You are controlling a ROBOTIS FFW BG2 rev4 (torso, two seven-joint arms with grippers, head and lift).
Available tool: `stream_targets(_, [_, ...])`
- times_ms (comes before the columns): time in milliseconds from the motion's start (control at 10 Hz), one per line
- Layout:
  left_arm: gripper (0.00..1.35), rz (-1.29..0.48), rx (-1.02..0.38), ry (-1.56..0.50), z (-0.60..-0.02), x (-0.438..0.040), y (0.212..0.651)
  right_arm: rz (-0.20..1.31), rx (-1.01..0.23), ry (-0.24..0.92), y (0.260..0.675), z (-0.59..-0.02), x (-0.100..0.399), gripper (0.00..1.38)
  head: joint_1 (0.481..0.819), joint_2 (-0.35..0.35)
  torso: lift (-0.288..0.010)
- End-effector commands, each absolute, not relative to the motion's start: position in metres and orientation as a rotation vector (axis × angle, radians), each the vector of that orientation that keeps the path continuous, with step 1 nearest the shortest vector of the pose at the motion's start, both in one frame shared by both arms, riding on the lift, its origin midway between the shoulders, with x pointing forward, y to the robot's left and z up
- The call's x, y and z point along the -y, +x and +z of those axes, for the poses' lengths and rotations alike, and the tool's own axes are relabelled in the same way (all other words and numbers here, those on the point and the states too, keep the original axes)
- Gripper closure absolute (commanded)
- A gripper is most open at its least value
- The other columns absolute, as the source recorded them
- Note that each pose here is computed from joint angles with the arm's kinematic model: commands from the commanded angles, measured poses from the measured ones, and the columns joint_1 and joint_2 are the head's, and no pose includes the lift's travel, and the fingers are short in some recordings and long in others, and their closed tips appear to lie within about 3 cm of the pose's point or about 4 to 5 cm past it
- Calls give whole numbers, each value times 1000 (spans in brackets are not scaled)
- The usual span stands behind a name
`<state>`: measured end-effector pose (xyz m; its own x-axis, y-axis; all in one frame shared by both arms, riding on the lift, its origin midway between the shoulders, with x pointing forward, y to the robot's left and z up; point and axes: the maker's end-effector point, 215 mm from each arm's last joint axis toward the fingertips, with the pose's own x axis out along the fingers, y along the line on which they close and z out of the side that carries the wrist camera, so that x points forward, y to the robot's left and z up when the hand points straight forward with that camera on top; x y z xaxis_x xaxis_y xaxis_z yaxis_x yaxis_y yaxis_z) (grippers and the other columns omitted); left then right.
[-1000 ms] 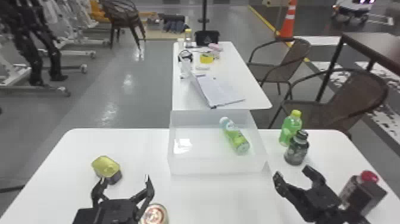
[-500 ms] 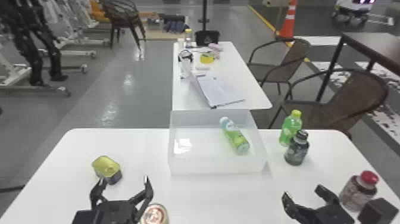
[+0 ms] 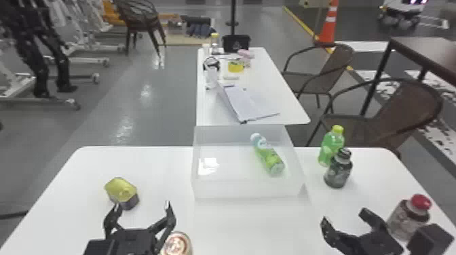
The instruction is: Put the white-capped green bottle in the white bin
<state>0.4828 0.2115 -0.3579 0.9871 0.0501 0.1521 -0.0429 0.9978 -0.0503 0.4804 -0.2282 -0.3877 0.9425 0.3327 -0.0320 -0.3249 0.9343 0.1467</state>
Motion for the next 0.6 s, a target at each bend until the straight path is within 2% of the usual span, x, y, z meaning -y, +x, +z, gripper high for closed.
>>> stream_targets(0, [125,48,154,-49,-358,-211,483,339,-50,135,481,-385,227,84,549,0,-100])
stream_targets(500, [125,48,152,-49,-358,-211,483,339,-42,123,481,-382,227,84,549,0,-100])
